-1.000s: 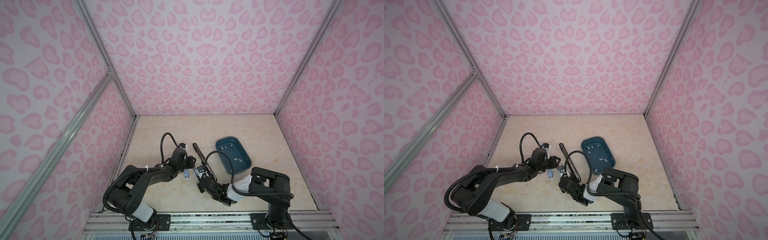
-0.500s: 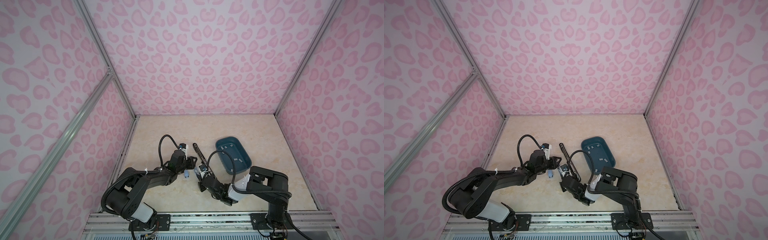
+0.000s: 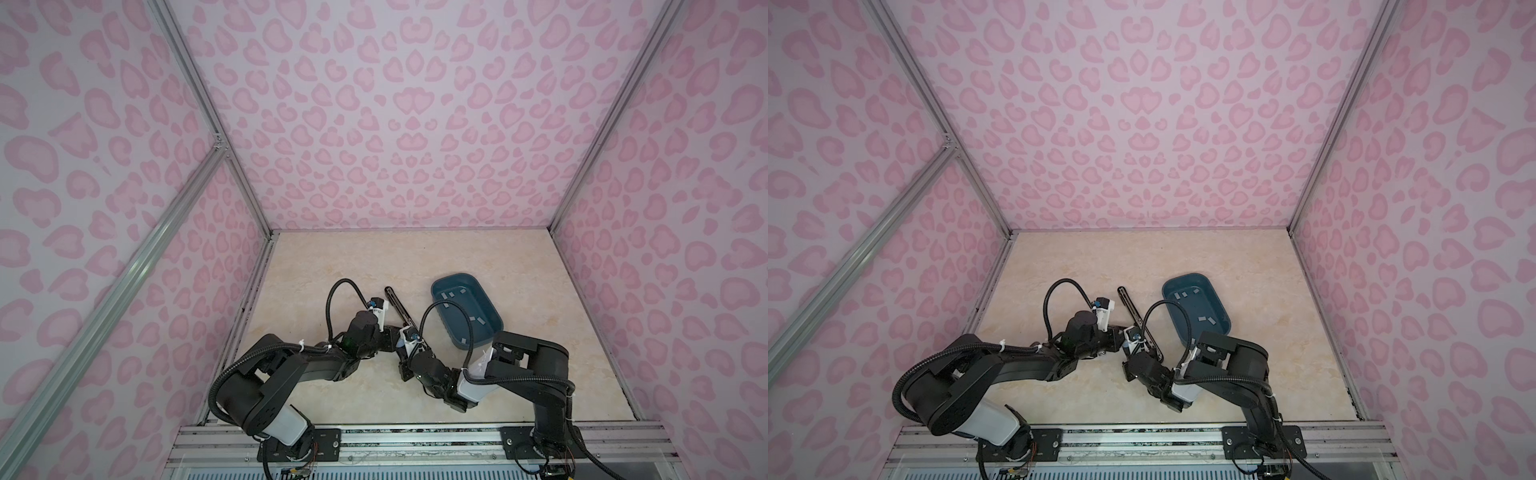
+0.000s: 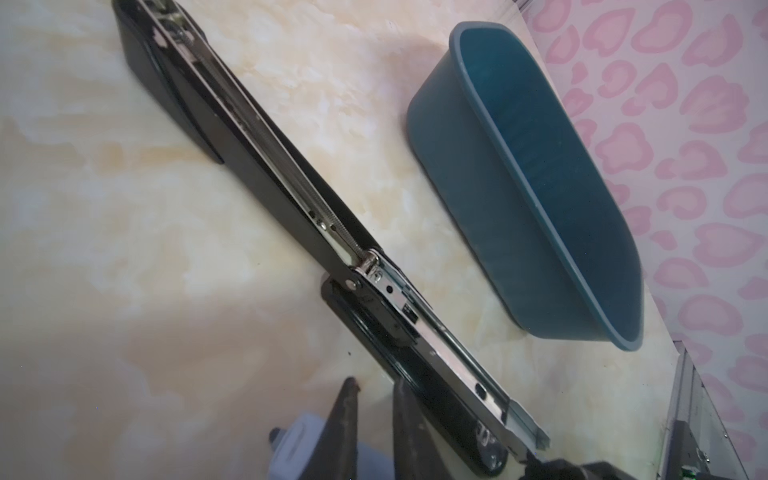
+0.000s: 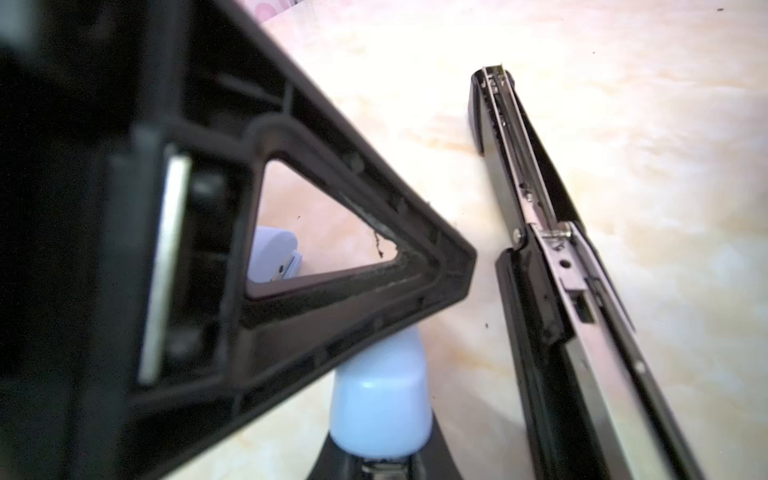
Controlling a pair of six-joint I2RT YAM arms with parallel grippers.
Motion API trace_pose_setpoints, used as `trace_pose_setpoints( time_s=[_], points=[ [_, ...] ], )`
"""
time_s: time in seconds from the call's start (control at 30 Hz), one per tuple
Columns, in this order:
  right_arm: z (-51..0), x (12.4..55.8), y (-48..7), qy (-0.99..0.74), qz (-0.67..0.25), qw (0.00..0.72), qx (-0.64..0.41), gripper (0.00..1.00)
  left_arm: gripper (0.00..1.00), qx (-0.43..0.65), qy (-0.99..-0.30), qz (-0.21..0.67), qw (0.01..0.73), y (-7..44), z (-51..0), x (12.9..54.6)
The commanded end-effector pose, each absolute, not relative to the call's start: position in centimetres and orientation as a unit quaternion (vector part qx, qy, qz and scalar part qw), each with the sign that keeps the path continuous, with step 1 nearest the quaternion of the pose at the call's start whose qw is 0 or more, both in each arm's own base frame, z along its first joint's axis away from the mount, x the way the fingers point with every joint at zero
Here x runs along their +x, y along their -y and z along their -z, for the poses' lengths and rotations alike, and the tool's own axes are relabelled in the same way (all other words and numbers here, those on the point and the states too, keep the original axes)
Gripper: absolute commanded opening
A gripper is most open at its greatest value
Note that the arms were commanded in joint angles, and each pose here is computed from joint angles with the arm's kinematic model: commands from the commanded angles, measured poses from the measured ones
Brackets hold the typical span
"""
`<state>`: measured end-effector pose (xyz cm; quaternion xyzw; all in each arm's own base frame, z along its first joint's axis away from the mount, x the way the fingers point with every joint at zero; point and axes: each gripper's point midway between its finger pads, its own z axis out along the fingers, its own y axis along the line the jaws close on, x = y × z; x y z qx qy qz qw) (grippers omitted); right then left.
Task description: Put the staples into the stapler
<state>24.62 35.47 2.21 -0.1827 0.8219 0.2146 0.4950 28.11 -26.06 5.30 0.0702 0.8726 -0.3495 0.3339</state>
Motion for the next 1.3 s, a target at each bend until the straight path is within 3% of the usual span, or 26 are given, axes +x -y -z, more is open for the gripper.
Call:
trace_pose_setpoints(
  time_s=[0.0,0.23,0.4,0.53,0.7,0.97,1.27],
  points=[
    [-1.5,24.7,-34.4,-0.825,-0.186,0.498,-0.191,0.17,0.16,0.07,-0.873,0.351,0.332,26.1,-4.9,27.9],
    [-3.8,23.9,-33.0,-0.813,-0.17,0.521,-0.195,0.41,0.15,0.067,-0.874,0.336,0.345,25.6,-4.5,28.1],
    [-5.3,22.9,-32.1,-0.814,-0.158,0.52,-0.207,0.48,0.15,0.065,-0.874,0.328,0.352,25.3,-4.6,28.2],
    [-7.4,22.3,-32.3,-0.806,-0.159,0.529,-0.213,0.45,0.15,0.061,-0.874,0.319,0.36,24.7,-4.5,28.2],
    [-8.3,23.1,-33.0,-0.812,-0.179,0.516,-0.207,0.29,0.15,0.064,-0.874,0.317,0.363,24.7,-4.6,28.0],
    [-5.9,23.7,-35.7,-0.823,-0.172,0.489,-0.232,0.25,0.15,0.065,-0.875,0.313,0.363,24.6,-4.6,28.1],
    [-3.8,23.5,-35.1,-0.834,-0.164,0.475,-0.226,0.23,0.15,0.068,-0.874,0.314,0.364,24.8,-4.7,28.1]
  ],
)
